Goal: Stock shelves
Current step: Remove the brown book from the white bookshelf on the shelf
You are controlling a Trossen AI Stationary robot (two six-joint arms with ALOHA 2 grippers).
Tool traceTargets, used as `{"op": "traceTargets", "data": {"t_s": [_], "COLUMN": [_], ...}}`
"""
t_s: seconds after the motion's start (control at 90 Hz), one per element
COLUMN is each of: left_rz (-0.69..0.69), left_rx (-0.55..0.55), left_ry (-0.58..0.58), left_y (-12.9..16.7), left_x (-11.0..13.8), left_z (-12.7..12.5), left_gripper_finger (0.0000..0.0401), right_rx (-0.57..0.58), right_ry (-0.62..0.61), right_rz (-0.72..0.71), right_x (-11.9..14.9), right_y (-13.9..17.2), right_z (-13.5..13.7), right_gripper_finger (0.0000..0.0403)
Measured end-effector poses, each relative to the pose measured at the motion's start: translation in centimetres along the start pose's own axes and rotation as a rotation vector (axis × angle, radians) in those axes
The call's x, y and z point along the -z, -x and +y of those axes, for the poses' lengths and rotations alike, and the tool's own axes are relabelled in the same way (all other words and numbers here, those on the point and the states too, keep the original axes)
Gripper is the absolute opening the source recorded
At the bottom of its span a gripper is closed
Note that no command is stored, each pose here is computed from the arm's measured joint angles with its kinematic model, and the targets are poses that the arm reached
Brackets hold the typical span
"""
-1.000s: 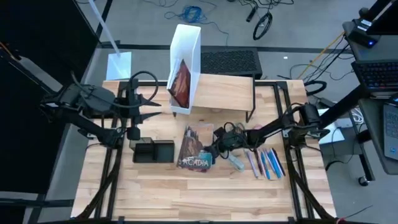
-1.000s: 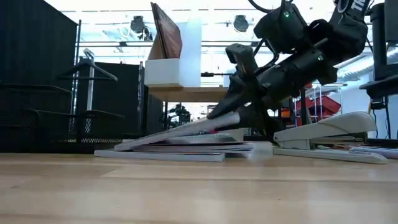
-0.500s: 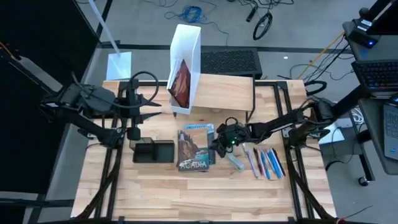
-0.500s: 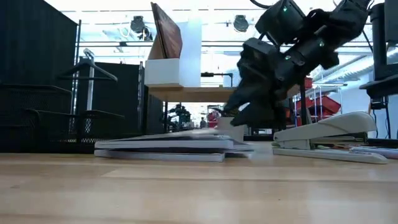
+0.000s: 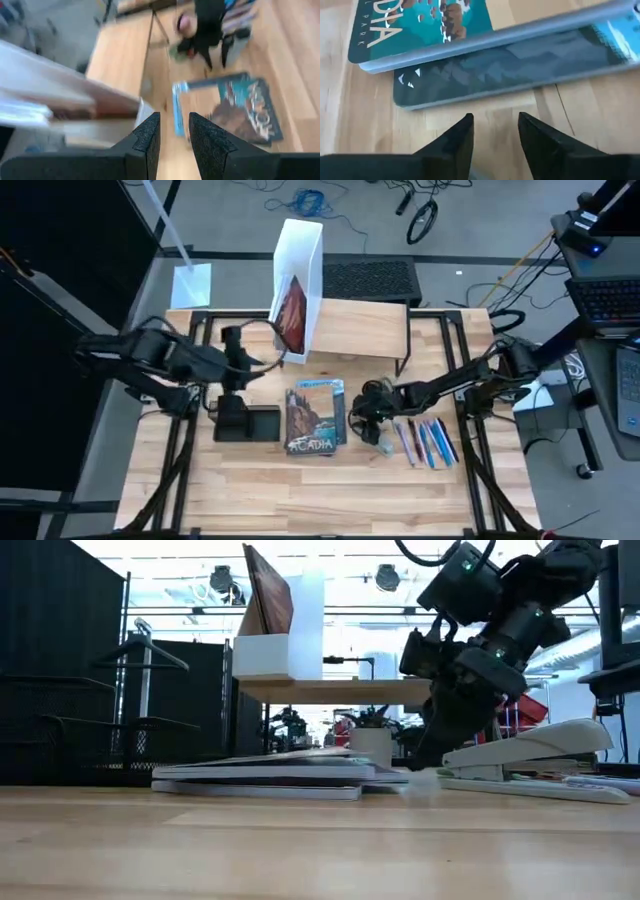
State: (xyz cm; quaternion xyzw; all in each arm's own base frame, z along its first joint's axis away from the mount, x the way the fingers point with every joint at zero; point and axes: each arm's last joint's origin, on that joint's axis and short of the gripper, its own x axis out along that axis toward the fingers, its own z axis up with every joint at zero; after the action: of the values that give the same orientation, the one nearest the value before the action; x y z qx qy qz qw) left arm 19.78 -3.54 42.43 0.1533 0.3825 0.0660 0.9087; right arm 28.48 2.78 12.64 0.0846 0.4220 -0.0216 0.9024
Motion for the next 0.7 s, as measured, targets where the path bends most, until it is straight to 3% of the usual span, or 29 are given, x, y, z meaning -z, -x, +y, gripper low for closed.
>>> {"op": "traceTargets", "data": {"t_s": [0.378,0.7], "left_rz": [0.253,0.27], "left_rx": [0.133,0.198], "left_ry": [0.061,0.089], "left_y": [-7.4,-11.3], "left_x": [4.9,7.6], "left_z": [-2.9,-4.3], "left_gripper_finger": [0.0088,0.0088], "right_rx": [-0.015,-0.055], "right_ry": [0.033,0.001], "right_rz": [-0.038,-0.133], "right_x": [0.2,0.0], "right_y": [-1.7,-3.5], "right_z": [0.2,0.6], "right_gripper_finger": [0.0047,0.0025]}}
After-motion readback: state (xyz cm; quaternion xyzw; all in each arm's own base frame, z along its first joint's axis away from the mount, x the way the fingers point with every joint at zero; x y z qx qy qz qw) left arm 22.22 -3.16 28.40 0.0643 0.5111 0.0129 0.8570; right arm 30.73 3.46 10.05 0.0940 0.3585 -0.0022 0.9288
